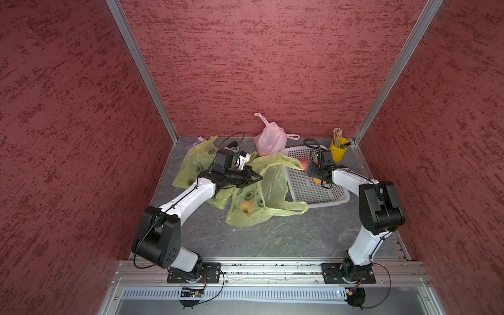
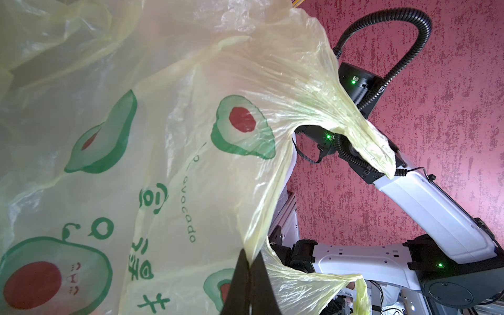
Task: Place the peach into a plastic bag & tie a knot
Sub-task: Pick up the peach from the basket, then place the peach in the plastic bag, then adjust the plastic bag at the center of the board.
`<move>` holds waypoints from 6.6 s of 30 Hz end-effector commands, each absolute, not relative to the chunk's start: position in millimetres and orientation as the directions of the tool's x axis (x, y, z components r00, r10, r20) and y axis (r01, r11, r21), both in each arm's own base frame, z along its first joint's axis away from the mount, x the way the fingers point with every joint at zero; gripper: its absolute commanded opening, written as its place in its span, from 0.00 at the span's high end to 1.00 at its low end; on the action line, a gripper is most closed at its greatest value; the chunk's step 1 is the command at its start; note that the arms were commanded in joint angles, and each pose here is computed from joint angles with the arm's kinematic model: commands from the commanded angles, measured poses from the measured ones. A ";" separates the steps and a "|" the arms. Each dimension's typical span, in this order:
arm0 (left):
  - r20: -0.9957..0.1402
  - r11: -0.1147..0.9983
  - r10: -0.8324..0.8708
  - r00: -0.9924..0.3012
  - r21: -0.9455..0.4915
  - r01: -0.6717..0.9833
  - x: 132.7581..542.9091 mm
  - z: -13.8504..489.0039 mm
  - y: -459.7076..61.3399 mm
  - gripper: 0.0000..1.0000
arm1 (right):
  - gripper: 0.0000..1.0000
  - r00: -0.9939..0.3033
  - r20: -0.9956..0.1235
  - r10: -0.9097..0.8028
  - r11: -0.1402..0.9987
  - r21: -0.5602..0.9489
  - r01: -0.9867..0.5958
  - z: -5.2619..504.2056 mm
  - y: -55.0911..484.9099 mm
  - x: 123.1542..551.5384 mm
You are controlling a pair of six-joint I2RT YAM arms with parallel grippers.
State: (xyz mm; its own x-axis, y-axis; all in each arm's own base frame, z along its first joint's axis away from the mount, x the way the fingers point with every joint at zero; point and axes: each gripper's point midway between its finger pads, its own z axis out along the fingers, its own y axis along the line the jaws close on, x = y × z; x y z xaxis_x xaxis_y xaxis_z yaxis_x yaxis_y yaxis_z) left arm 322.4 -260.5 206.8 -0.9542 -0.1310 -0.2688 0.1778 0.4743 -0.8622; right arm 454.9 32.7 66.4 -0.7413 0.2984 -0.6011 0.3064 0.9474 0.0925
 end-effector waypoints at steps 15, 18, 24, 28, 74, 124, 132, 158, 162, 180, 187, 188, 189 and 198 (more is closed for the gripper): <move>-0.283 0.475 -0.122 -0.951 -0.858 0.194 313.5 210.7 -260.6 1.00 | 0.40 -0.720 -0.623 0.307 0.951 0.181 0.250 75.3 41.2 456.9; -0.283 0.476 -0.121 -0.951 -0.858 0.194 313.0 211.2 -260.4 1.00 | 0.47 -0.706 -0.633 0.318 0.947 0.252 0.201 94.5 52.4 450.1; -0.285 0.479 -0.123 -0.951 -0.856 0.195 314.0 210.4 -259.8 1.00 | 0.55 -0.687 -0.642 0.342 0.920 0.377 0.105 135.7 73.1 428.7; -0.286 0.479 -0.124 -0.950 -0.856 0.195 315.6 211.3 -260.1 1.00 | 0.57 -0.676 -0.649 0.349 0.883 0.470 0.004 176.0 91.4 408.3; -0.289 0.486 -0.172 -0.942 -0.856 0.174 327.7 214.7 -242.9 1.00 | 0.23 -0.756 -0.646 0.104 0.566 0.664 -0.489 277.3 286.9 319.0; -0.265 0.493 -0.202 -0.943 -0.860 0.136 338.4 205.1 -234.6 1.00 | 0.78 -0.813 -0.582 -0.005 0.601 0.648 -0.468 256.1 217.2 192.8; -0.360 0.546 -0.236 -0.902 -0.818 0.183 324.3 242.0 -215.0 0.47 | 1.00 -0.760 -0.649 0.030 0.473 0.679 -0.561 313.3 242.0 207.5; -0.940 0.701 0.099 -0.328 -0.168 0.693 261.7 312.7 -251.5 0.01 | 1.00 -0.734 -0.679 0.002 0.227 0.715 -0.661 391.7 317.4 243.7; -0.956 0.696 0.047 -0.289 -0.176 0.696 271.9 322.4 -267.6 0.07 | 1.00 -0.738 -0.675 -0.001 0.224 0.719 -0.658 388.5 323.4 244.4; -0.925 0.685 -0.095 -0.367 -0.328 0.651 268.5 312.0 -250.8 1.00 | 0.04 -0.374 -0.914 0.160 0.949 0.247 -0.198 400.6 198.4 378.6; -0.920 0.682 -0.102 -0.378 -0.341 0.647 271.5 311.6 -247.8 1.00 | 0.01 -0.388 -0.908 0.157 0.957 0.237 -0.168 389.8 187.1 377.2; -0.919 0.682 -0.103 -0.380 -0.343 0.646 272.2 311.0 -247.6 1.00 | 0.01 -0.395 -0.906 0.154 0.955 0.238 -0.175 386.0 187.4 375.6; -0.919 0.680 -0.104 -0.381 -0.345 0.647 272.7 311.0 -247.5 1.00 | 0.01 -0.400 -0.904 0.151 0.952 0.242 -0.188 381.6 188.1 373.5; -0.911 0.671 -0.109 -0.397 -0.363 0.647 273.7 309.6 -246.3 1.00 | 0.01 -0.411 -0.904 0.117 0.920 0.255 -0.298 362.3 211.2 380.1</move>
